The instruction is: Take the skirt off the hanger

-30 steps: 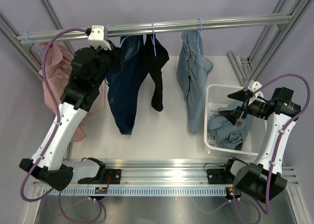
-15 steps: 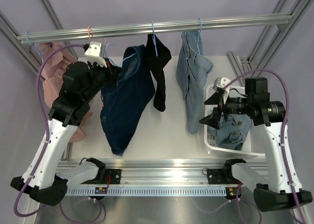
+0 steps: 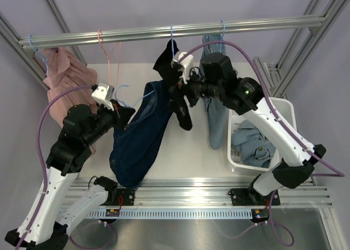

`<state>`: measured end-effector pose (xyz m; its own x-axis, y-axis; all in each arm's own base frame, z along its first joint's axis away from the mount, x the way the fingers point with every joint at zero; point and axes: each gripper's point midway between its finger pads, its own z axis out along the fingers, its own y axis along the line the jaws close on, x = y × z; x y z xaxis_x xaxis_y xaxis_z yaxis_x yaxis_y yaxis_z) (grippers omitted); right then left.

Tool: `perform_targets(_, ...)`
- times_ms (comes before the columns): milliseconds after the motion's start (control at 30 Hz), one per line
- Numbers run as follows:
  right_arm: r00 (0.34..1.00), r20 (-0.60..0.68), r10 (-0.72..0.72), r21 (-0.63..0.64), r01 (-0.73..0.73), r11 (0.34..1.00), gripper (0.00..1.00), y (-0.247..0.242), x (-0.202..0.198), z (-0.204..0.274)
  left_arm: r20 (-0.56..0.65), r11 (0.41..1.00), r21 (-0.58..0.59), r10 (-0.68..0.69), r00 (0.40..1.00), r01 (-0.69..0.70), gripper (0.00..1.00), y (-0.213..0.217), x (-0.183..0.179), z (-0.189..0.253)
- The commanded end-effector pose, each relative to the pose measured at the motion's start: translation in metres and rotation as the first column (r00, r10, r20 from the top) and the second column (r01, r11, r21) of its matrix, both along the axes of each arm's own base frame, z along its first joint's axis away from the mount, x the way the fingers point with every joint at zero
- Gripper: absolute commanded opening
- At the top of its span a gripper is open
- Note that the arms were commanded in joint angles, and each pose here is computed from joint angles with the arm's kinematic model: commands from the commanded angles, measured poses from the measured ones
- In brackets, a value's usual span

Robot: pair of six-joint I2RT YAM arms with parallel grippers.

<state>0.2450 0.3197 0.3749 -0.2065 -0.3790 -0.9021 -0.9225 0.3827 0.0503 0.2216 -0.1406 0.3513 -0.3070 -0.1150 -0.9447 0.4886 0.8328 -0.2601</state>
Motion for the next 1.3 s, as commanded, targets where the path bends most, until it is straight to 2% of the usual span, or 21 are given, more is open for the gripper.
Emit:
perform_targets(0, 0.967, -0.020, -0.255, 0.201, 0.253, 0.946, 1.00, 0.024, 0.029, 0.058, 0.053, 0.997, -0.039, -0.061, 0.997, 0.063, 0.00, -0.006, -0.015, 0.012)
perform_targets(133, 0.958, -0.064, -0.279, 0.173, 0.286, 0.943, 0.99, 0.056, 0.045, 0.041, 0.054, 0.997, -0.030, -0.065, 0.996, 0.067, 0.00, -0.002, -0.023, 0.009)
perform_targets(367, 0.959, -0.008, -0.282, 0.099, 0.282, 0.954, 0.98, 0.077, 0.047, 0.015, 0.051, 0.997, -0.027, -0.064, 0.997, 0.066, 0.00, 0.002, -0.032, 0.001)
perform_targets(600, 0.945, 0.027, -0.325, -0.010, 0.325, 0.946, 0.87, 0.083, 0.052, -0.026, 0.055, 0.997, -0.037, -0.063, 0.997, 0.065, 0.00, 0.004, -0.037, -0.001)
perform_targets(833, 0.916, 0.121, -0.381, -0.076, 0.392, 0.917, 0.59, 0.070, 0.070, -0.040, 0.046, 0.997, -0.027, -0.066, 0.997, 0.067, 0.00, 0.005, -0.039, -0.006)
perform_targets(933, 0.906, 0.135, -0.401, -0.096, 0.414, 0.905, 0.39, 0.068, 0.079, -0.045, 0.045, 0.996, -0.034, -0.077, 0.996, 0.078, 0.00, 0.003, -0.041, -0.007)
perform_targets(967, 0.899, 0.143, -0.414, -0.093, 0.429, 0.899, 0.21, 0.065, 0.085, -0.043, 0.045, 0.996, -0.034, -0.078, 0.996, 0.080, 0.00, 0.004, -0.041, -0.007)
perform_targets(1000, 0.890, 0.151, -0.430, -0.093, 0.446, 0.890, 0.13, 0.062, 0.091, -0.042, 0.044, 0.996, -0.034, -0.081, 0.996, 0.083, 0.00, 0.003, -0.042, -0.008)
perform_targets(1067, 0.868, 0.161, -0.469, -0.074, 0.485, 0.872, 0.02, 0.054, 0.106, -0.032, 0.037, 0.995, -0.023, -0.095, 0.995, 0.096, 0.00, 0.003, -0.045, -0.012)
perform_targets(1267, 0.791, 0.168, -0.588, 0.000, 0.596, 0.803, 0.00, 0.011, 0.155, -0.003, -0.064, 0.979, 0.003, -0.203, 0.977, 0.204, 0.00, -0.011, -0.056, -0.046)
